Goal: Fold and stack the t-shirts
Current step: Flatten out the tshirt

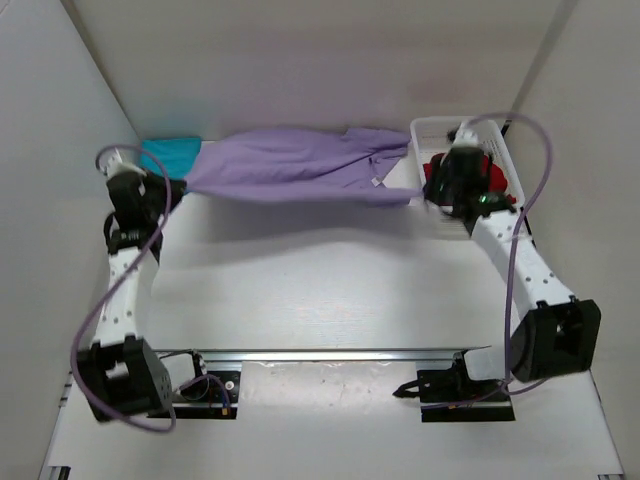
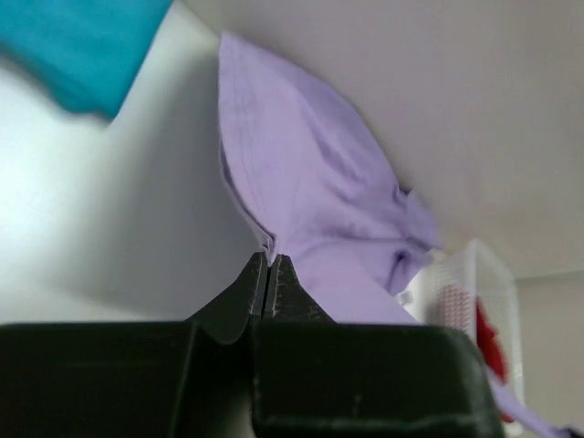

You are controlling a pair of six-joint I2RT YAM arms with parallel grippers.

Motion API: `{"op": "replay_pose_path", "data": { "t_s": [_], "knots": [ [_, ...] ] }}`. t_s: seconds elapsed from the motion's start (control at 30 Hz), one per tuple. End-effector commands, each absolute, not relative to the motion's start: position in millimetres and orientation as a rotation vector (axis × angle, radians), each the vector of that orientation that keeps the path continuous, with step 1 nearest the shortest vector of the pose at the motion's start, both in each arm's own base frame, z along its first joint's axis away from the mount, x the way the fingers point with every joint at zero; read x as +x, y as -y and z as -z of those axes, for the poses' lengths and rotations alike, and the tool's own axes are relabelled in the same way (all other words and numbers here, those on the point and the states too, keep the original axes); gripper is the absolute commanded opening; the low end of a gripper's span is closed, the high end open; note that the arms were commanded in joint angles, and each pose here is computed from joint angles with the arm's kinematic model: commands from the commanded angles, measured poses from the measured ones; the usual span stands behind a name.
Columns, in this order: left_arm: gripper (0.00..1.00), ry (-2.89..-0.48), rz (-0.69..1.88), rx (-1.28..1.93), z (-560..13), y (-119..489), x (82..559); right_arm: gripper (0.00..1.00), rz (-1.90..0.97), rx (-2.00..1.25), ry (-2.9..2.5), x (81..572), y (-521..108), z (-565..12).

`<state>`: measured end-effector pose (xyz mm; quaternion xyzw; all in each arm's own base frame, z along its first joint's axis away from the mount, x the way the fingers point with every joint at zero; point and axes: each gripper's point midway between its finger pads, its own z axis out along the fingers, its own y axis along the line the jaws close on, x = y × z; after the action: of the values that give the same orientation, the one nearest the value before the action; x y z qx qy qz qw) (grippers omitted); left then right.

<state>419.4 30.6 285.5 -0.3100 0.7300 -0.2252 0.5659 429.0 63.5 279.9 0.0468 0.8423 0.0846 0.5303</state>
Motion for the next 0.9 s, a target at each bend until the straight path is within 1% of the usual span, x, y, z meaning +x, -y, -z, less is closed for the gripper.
{"op": "replay_pose_path", "data": {
  "t_s": [0.0, 0.03, 0.07, 0.13, 0.17, 0.23, 0.27, 0.33, 0.37, 0.5, 0.63, 0.73, 0.87],
  "knots": [
    [0.0, -1.669, 0.377, -0.734, -259, -42, 375, 0.0, -0.2, 0.212, -2.066, 367, -66, -231],
    [0.0, -1.701, 0.368, -0.746, -236, -40, 362, 0.0, -0.226, 0.247, -2.147, 350, -67, -192],
    [0.0, -1.738, 0.353, -0.758, -219, -40, 355, 0.0, -0.259, 0.248, -2.171, 339, -74, -182],
    [0.0, -1.844, 0.378, -0.791, -166, -31, 329, 0.0, -0.337, 0.276, -2.292, 301, -83, -134],
    [0.0, -1.852, 0.393, -0.821, -158, -32, 325, 0.0, -0.372, 0.273, -2.323, 290, -88, -126],
    [0.0, -1.933, 0.458, -0.866, -116, -21, 305, 0.0, -0.423, 0.311, -2.374, 265, -93, -106],
    [0.0, -1.93, 0.472, -0.888, -111, -25, 302, 0.0, -0.462, 0.316, -2.366, 257, -94, -110],
    [0.0, -2.002, 0.551, -0.916, -89, -16, 286, 0.0, -0.502, 0.34, -2.357, 238, -91, -109],
    [0.0, -2.005, 0.547, -0.935, -86, -22, 282, 0.0, -0.503, 0.342, -2.374, 228, -90, -107],
    [0.0, -2.051, 0.553, -0.879, -90, -14, 271, 0.0, -0.54, 0.354, -2.365, 187, -88, -121],
    [0.0, -2.046, 0.571, -0.822, -105, -4, 272, 0.0, -0.561, 0.355, -2.35, 167, -91, -131],
    [0.0, -2.039, 0.548, -0.811, -107, -6, 273, 0.0, -0.518, 0.339, -2.406, 166, -94, -118],
    [0.0, -1.993, 0.57, -0.842, -115, -12, 281, 0.0, -0.517, 0.291, -2.417, 189, -106, -111]
  ]
}}
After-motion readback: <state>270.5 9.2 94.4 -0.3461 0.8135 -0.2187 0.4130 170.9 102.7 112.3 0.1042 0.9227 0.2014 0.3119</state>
